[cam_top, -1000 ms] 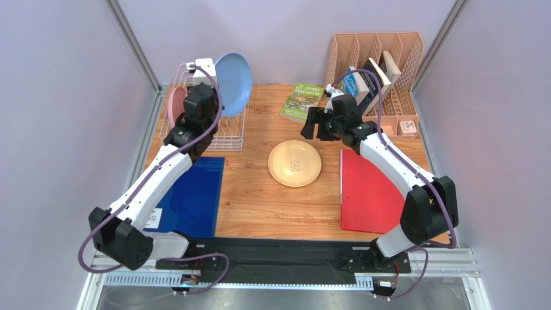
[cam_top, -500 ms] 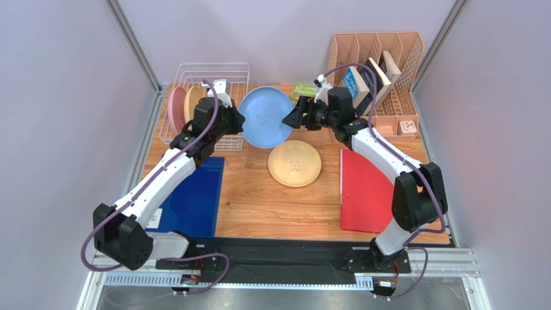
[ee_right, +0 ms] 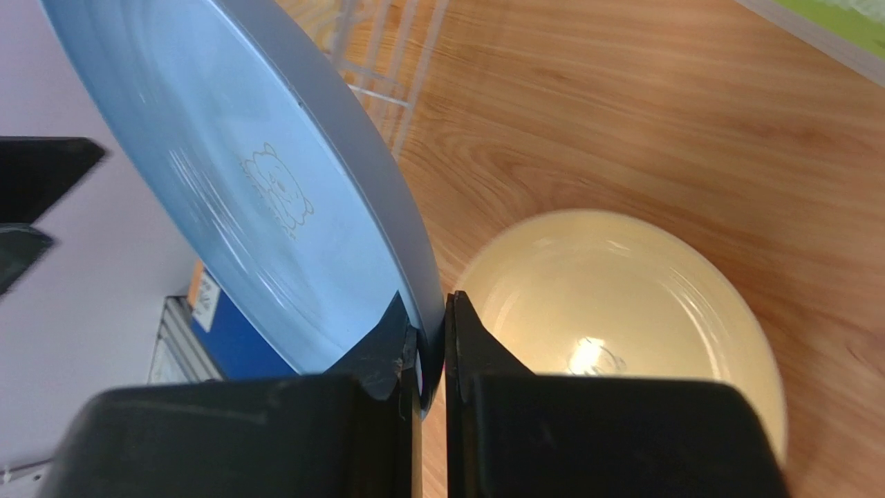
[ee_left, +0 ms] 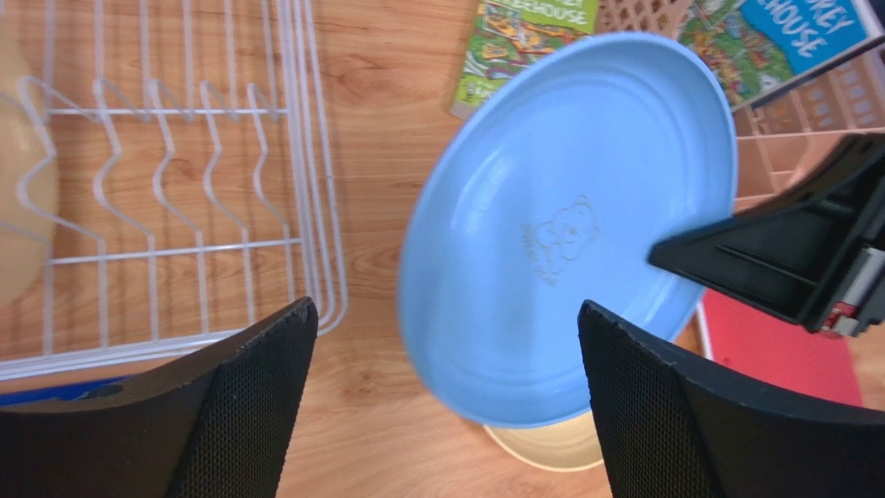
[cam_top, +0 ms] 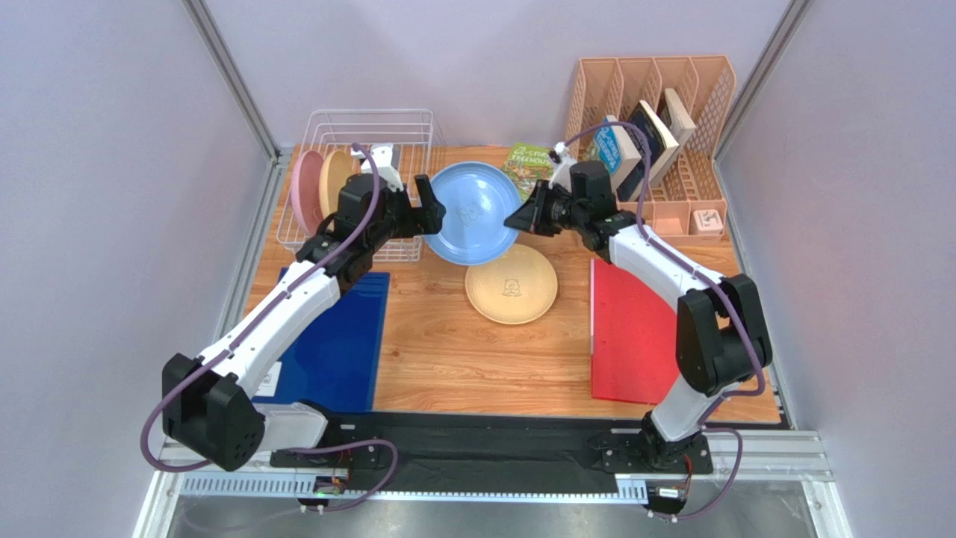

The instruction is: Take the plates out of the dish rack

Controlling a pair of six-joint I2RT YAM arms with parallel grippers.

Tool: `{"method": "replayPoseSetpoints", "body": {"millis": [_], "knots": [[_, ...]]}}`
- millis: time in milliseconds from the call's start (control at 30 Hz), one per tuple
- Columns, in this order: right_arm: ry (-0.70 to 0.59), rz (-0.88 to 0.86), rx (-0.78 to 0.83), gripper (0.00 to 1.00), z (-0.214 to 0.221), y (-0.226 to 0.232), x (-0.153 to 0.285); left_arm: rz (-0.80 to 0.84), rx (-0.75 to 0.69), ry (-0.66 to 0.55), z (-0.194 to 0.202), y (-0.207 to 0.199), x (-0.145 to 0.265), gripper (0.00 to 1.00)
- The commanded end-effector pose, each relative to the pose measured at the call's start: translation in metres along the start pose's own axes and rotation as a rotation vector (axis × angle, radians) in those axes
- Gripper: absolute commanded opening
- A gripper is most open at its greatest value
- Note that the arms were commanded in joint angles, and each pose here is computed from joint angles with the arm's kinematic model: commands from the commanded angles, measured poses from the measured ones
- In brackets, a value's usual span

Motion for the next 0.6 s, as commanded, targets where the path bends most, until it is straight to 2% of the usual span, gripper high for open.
{"method": "replayPoseSetpoints", "body": {"millis": [0, 200, 333, 567], "knots": [[-0.029, 0.180, -0.024, 0.00, -0.003, -0.025, 0.033, -0.156, -0.080, -0.127, -0.026, 0.017, 0.016, 1.00], [0.088, 0.355, -0.097, 0.00, 0.025, -0.056, 0.051, -0.471, -0.246, -0.243, -0.036, 0.061, 0.033, 1.00], [0.152, 0.383, -0.130, 0.00, 0.040, -0.065, 0.050, -0.618, -0.292, -0.333, -0.045, 0.077, 0.041, 1.00], [0.216, 0.411, -0.152, 0.00, 0.058, -0.075, 0.051, -0.666, -0.302, -0.293, -0.039, 0.099, 0.027, 1.00]]}}
Point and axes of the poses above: each gripper's point midway between its finger pads, its own x axis back along the fingers, its own y axis along the line the jaws close on, z = x × y, the point moved 6 cm from there along x, back along the fingers, and after that the axes turned 1 degree about -x, right-handed, at the moved point
